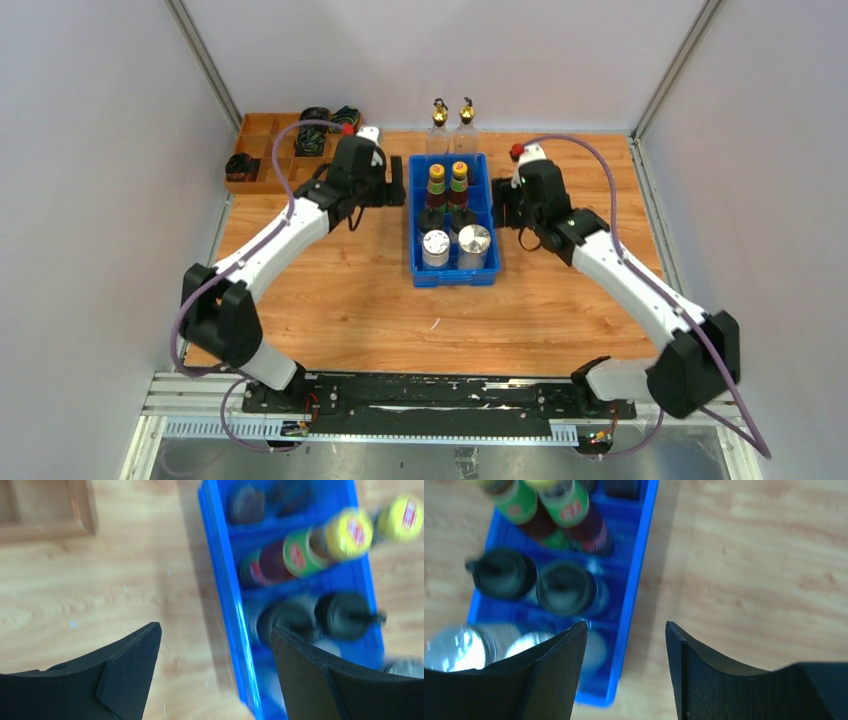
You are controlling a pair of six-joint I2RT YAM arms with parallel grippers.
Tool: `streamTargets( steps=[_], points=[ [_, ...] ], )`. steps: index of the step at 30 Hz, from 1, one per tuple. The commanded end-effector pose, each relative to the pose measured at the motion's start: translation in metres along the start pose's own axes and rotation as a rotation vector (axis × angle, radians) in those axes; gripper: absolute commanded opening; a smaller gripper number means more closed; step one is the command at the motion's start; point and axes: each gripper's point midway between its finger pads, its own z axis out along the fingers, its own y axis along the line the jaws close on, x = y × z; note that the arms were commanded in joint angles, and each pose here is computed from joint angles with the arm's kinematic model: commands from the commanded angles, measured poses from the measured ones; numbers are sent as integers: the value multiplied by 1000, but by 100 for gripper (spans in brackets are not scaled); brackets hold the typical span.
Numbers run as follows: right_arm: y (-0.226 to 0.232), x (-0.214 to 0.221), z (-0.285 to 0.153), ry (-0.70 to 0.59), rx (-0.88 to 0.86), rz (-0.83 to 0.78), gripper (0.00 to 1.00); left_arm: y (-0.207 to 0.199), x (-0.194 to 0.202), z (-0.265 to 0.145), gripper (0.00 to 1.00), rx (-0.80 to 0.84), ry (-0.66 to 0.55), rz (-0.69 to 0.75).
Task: Organize the condiment bottles
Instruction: Move the storage box to the center of the board.
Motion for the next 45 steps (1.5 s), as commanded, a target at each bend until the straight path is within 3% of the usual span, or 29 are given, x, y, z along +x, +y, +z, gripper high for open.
streamTargets(
  steps=[1, 8, 18, 24, 28, 33, 45],
  points=[
    [-3, -45, 43, -51, 15, -14, 63, 9, -48, 33, 87, 10, -35, -30],
    [-6, -53, 104, -4, -7, 9, 54, 2, -52, 85, 74, 42, 8, -31],
    [-21, -13, 163, 85, -1, 37, 51, 3, -27, 123, 73, 53, 57, -46],
    [-17, 10, 183, 146, -26, 55, 23, 0, -18, 135, 72, 79, 69, -70],
    [-27, 25, 183, 186, 36, 75, 10, -1, -15, 136, 71, 87, 73, -74],
    [-33, 35, 172, 203, 80, 100, 4, -4, -12, 136, 71, 98, 76, -83],
    [-40, 58, 145, 239, 197, 179, 1, -10, -4, 140, 69, 116, 86, -97]
  ],
)
